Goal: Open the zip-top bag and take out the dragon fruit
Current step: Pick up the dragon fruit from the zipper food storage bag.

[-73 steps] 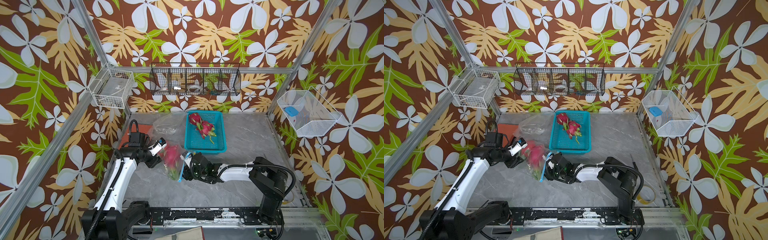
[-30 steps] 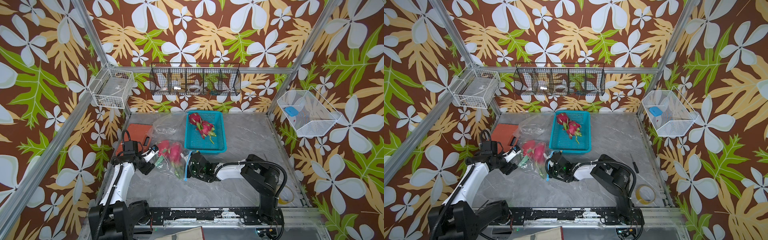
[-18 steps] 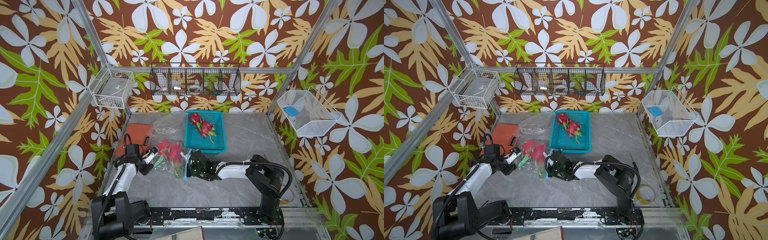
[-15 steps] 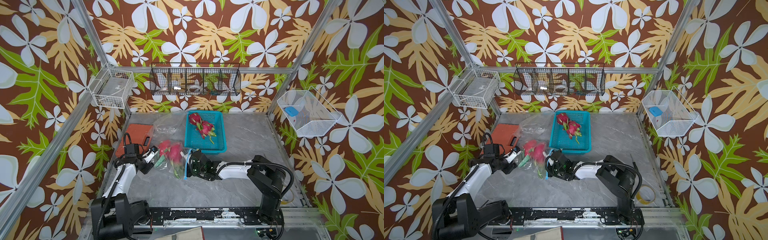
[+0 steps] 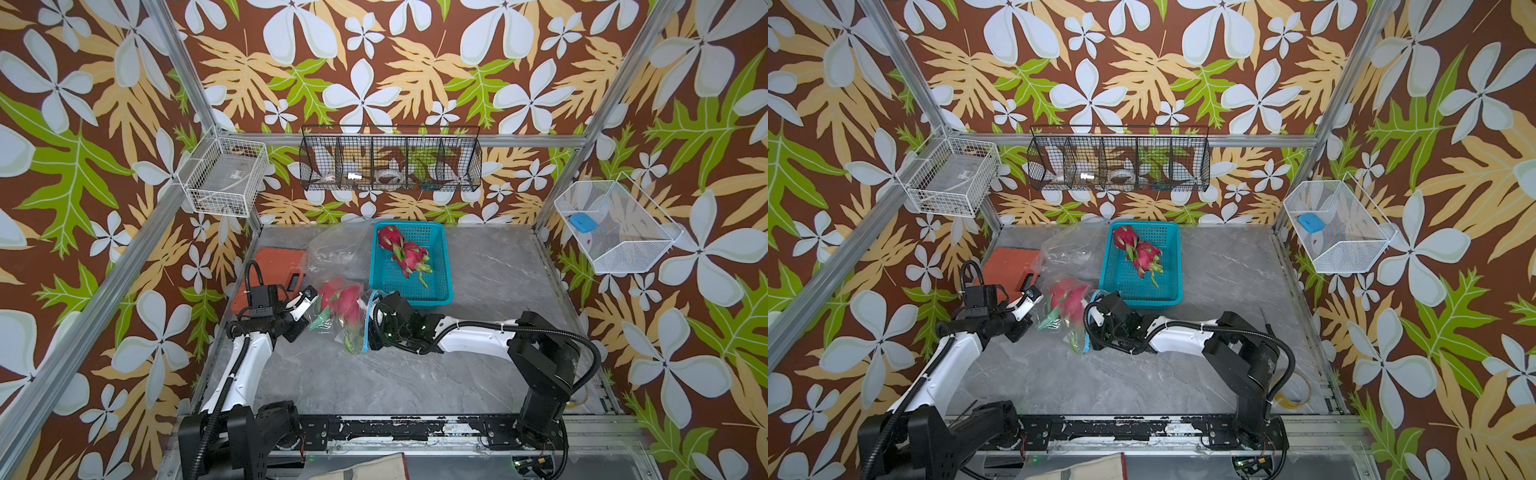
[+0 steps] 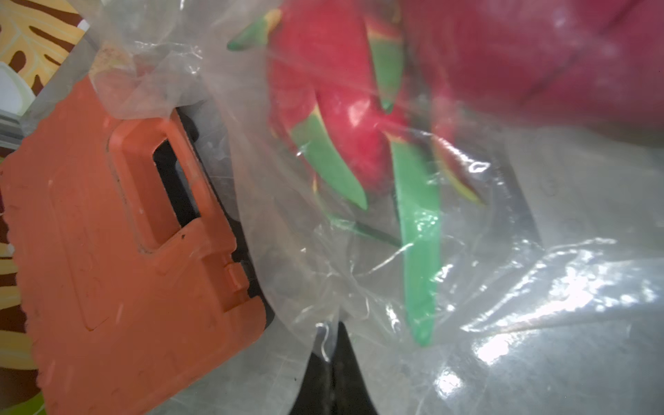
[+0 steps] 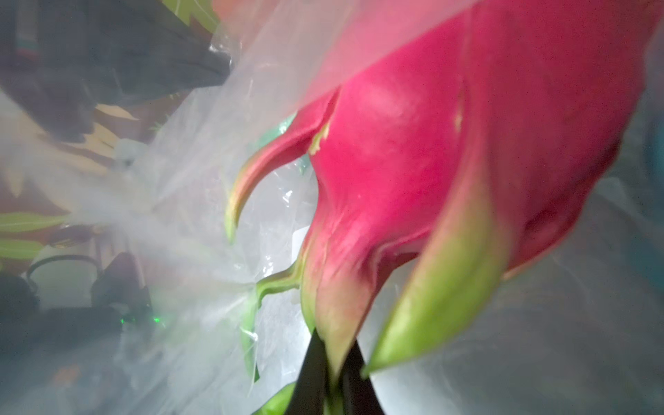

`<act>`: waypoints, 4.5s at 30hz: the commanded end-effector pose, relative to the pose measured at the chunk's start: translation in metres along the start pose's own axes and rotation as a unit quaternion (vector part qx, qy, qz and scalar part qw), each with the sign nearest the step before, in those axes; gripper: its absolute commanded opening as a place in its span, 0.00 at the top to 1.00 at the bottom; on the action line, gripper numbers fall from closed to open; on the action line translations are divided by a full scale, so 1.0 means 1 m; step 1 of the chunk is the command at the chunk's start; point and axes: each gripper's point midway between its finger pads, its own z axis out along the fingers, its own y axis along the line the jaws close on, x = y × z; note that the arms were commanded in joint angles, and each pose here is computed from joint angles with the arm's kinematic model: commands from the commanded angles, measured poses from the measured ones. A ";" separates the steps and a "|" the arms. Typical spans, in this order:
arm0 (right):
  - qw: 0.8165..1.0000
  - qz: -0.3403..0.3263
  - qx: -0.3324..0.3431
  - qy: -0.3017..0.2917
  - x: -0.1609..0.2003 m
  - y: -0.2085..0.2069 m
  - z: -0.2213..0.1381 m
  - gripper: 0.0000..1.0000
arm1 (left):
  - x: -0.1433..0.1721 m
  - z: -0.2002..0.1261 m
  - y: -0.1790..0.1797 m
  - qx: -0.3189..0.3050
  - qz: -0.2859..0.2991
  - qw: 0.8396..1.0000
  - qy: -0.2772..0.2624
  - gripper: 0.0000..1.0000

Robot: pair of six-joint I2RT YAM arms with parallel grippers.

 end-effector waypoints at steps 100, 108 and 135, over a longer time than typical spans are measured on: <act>0.990 0.004 -0.089 0.110 0.103 0.004 -0.094 0.77 | 0.050 0.015 0.067 -0.126 0.060 0.979 0.148 1.00; 0.993 -0.005 -0.079 0.089 0.104 0.001 -0.076 0.75 | 0.048 0.010 0.062 -0.117 0.053 0.981 0.142 1.00; 0.985 -0.136 0.107 0.027 0.079 0.054 -0.062 0.27 | 0.049 0.002 0.042 -0.083 0.048 0.986 0.134 1.00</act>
